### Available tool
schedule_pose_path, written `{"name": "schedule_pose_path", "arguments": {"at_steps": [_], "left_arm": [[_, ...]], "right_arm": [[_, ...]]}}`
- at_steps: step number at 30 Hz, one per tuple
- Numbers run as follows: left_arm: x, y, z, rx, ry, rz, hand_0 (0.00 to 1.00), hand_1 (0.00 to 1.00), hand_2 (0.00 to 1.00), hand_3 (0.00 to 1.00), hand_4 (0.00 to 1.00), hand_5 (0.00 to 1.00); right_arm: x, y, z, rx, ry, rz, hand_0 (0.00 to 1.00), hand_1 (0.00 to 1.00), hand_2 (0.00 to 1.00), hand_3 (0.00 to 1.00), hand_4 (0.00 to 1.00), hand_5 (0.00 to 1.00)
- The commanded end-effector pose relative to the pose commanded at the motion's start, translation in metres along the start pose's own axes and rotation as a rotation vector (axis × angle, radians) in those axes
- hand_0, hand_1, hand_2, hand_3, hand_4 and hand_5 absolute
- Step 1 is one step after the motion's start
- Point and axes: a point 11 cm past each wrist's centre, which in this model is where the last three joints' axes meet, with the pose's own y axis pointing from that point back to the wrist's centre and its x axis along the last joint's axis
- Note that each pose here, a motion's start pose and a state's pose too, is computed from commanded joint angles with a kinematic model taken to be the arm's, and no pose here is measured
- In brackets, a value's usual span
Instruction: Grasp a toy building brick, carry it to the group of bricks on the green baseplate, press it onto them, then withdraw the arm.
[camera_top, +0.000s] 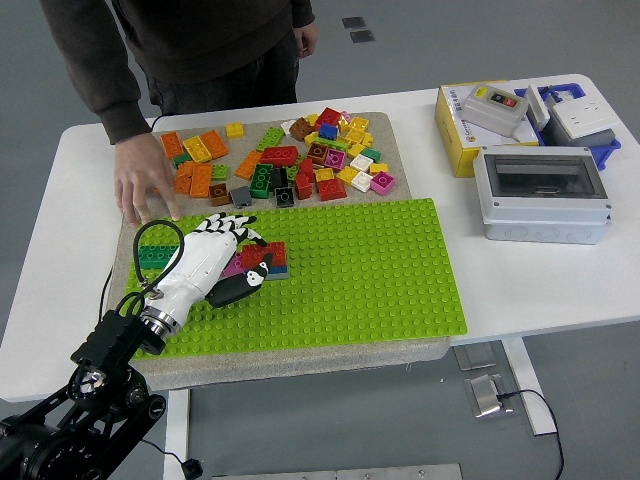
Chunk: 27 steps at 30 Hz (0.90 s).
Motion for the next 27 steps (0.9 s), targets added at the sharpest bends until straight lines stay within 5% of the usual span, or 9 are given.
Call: {"name": "schedule_pose_path", "arguments": {"at_steps": [11, 17, 27], "left_arm": [[-0.001, -0.001, 0.014, -0.049, -0.010, -0.039, 0.961, 0.931, 0.912, 0.653, 0.530, 0.826], [-0.007, -0.011, 0.016, -0.059, -0.014, -0.066, 0.962, 0.931, 0.913, 0.635, 0.498, 0.840], [-0.015, -0.018, 0.010, -0.036, -0.034, -0.084, 0.962, 0.931, 0.913, 0.632, 0.511, 0.832]], "right_arm": [[0.001, 0.000, -0.003, 0.006, -0.001, 0.003, 0.636, 0.631, 0.621, 0.619, 0.441, 0.726], [0.001, 0.000, -0.006, 0.013, -0.003, 0.003, 0.636, 0.630, 0.620, 0.619, 0.441, 0.725], [0.000, 0.001, -0.008, 0.018, -0.006, 0.000, 0.636, 0.630, 0.620, 0.619, 0.444, 0.726]]}}
